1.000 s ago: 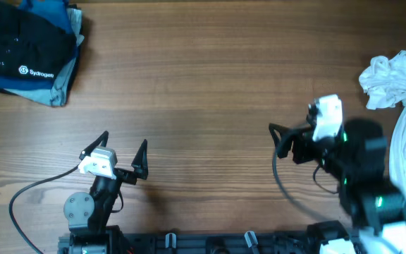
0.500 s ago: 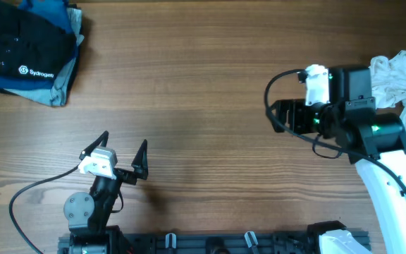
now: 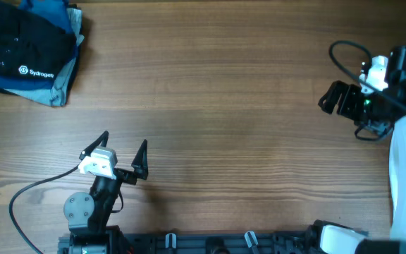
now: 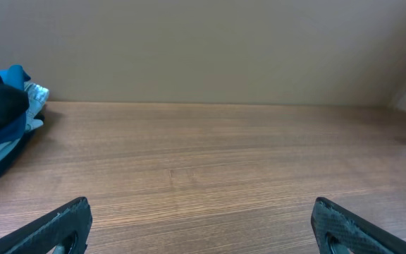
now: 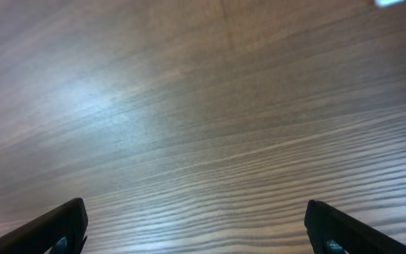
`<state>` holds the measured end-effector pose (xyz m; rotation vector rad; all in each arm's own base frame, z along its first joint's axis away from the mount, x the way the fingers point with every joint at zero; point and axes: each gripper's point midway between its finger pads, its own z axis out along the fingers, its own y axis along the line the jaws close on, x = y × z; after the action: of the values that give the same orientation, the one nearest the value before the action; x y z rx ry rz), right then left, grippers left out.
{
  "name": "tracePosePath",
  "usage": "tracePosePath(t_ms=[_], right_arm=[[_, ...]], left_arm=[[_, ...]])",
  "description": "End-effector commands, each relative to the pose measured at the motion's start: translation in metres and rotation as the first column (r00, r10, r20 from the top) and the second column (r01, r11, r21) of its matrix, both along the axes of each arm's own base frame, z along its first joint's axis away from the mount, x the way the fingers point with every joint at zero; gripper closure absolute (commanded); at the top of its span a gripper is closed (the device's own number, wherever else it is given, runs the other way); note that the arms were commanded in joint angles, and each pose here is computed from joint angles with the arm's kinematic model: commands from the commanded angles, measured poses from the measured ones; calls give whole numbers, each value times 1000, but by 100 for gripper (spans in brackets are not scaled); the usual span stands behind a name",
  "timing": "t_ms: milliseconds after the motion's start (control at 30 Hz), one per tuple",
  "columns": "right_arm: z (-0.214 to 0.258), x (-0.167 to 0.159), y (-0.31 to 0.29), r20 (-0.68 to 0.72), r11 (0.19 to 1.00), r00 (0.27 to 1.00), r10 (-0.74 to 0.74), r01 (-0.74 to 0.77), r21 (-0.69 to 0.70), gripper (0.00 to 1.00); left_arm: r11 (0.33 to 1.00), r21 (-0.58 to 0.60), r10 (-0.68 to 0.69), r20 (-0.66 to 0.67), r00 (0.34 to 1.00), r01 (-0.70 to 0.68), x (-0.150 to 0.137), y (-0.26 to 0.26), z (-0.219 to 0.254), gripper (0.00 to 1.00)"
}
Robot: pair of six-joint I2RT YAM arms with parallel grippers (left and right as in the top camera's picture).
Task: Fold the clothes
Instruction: 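Reach the right gripper toward the crumpled white T-shirt at right edge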
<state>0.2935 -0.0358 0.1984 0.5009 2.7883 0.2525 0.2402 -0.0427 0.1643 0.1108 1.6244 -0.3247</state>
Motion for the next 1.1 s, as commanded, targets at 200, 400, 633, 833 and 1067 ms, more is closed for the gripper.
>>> tracePosePath(t_ms=[200,400,633,833,1067], right_arm=[[-1,1,3,-33,999,999,-21,22,36,0],[-1,1,0,-31,1000,999,-24,24,16,0],[-12,10,-36,-49,981,988,-148,140,-134,0],[-38,23,-66,-136,968,963,-234,218,-124,0],[-25,58,-98,-91,958,960,-266,253,-133,0]], left_arm=[[1000,-3,-15,-6,1000,15,-1,-3,-2,0],[1000,-3,-15,-6,1000,15,-1,-3,-2,0],[1000,-3,-15,-6,1000,15,-1,-3,-2,0],[1000,-3,-15,-6,1000,15,-1,-3,-2,0],[1000,-3,-15,-7,1000,15,-1,-3,-2,0]])
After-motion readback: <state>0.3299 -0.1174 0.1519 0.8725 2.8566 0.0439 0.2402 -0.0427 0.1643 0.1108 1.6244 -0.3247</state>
